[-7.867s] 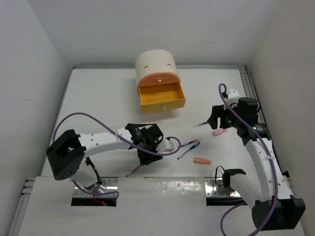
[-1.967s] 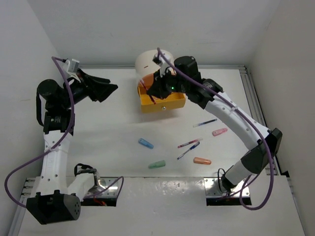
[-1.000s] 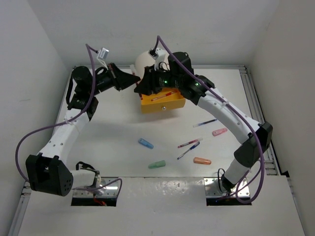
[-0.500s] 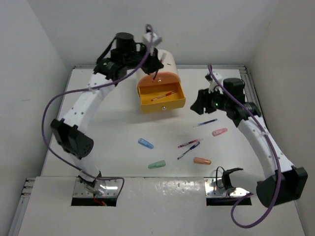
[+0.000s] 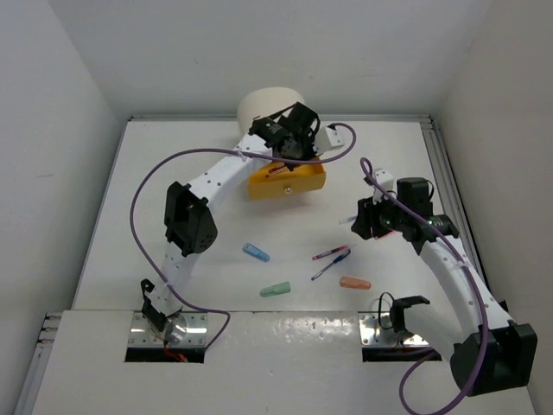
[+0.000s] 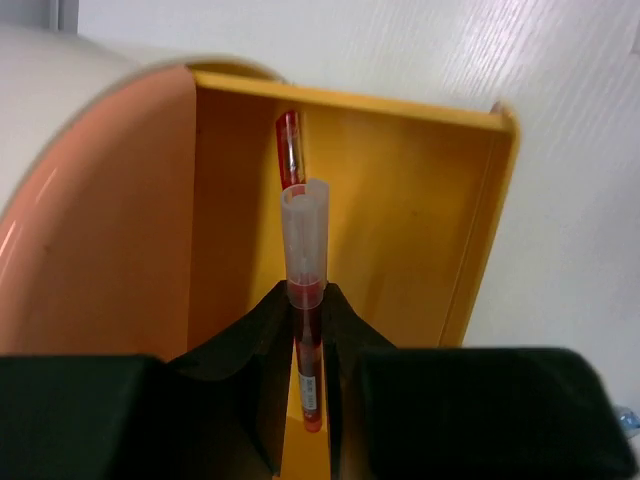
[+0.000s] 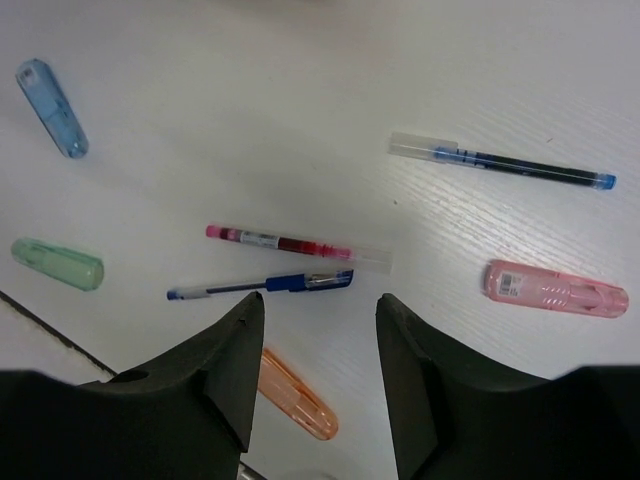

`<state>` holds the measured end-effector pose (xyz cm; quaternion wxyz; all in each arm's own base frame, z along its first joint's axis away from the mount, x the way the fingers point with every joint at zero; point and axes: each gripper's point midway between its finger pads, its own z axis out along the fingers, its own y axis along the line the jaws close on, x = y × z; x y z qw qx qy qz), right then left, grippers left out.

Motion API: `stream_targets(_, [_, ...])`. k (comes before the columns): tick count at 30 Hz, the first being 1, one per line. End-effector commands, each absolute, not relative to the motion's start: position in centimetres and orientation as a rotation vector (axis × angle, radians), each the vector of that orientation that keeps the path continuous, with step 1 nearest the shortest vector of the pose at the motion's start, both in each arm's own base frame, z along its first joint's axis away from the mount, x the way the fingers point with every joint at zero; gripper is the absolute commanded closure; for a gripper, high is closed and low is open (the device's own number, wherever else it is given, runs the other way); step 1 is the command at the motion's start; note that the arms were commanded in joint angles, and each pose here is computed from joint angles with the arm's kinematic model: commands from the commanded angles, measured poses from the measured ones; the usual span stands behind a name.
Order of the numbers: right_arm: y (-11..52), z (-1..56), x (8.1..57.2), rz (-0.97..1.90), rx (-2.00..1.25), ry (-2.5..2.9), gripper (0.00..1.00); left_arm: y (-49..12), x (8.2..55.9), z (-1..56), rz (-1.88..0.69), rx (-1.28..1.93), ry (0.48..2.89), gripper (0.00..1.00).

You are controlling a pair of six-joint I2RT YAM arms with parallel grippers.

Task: Sort the stationery into containers
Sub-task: Place the pen in the drawer, then pick up the pen from the center of the board.

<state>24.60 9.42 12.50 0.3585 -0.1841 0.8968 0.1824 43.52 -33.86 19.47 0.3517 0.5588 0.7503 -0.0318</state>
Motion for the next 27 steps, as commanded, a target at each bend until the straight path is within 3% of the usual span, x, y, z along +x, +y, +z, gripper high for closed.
stream_targets(1, [9.3, 12.4, 24.7, 0.419, -0.599, 2.264, 0.51, -32.2, 44.3, 21.6, 0.051, 1.473, 1.892, 0.76])
stream_targets(2, [9.4, 12.1, 24.4, 0.42, -0.627, 2.272, 0.51, -32.1, 44.3, 21.6, 0.051, 1.47, 1.894, 0.71])
stream_targets(3, [9.5, 11.5, 24.0, 0.417, -0.652, 2.284, 0.51, -31.9, 44.4, 21.6, 0.047, 1.46, 1.897, 0.56])
stream_targets(4, [9.7, 11.3, 23.9, 0.408, -0.702, 2.271, 0.51, -32.1, 44.4, 21.6, 0.035, 1.454, 1.892, 0.49])
stream_targets(7, [10.2, 10.4, 23.4, 0.38, -0.807, 2.262, 0.51, -32.2, 44.3, 23.6, 0.027, 1.404, 1.864, 0.35])
stream_targets(12, [11.9, 9.9, 23.0, 0.341, -1.063, 2.19, 0.58, -32.3, 44.1, 30.3, -0.026, 1.268, 1.779, 0.33])
stream_targets(16, [14.2, 9.6, 22.3, 0.352, -1.295, 2.122, 0.66, -30.5, 41.8, 40.5, -0.198, 1.048, 1.611, 0.3])
stream_targets(22, [16.9, 7.3, 20.8, 0.356, -1.673, 2.018, 0.71, -26.7, 38.6, 41.9, -0.374, 1.0, 1.617, 0.29])
stream_targets(27, [18.0, 5.7, 19.6, 0.348, -1.916, 1.921, 0.63, -23.5, 37.1, 38.9, -0.433, 0.985, 1.707, 0.29])
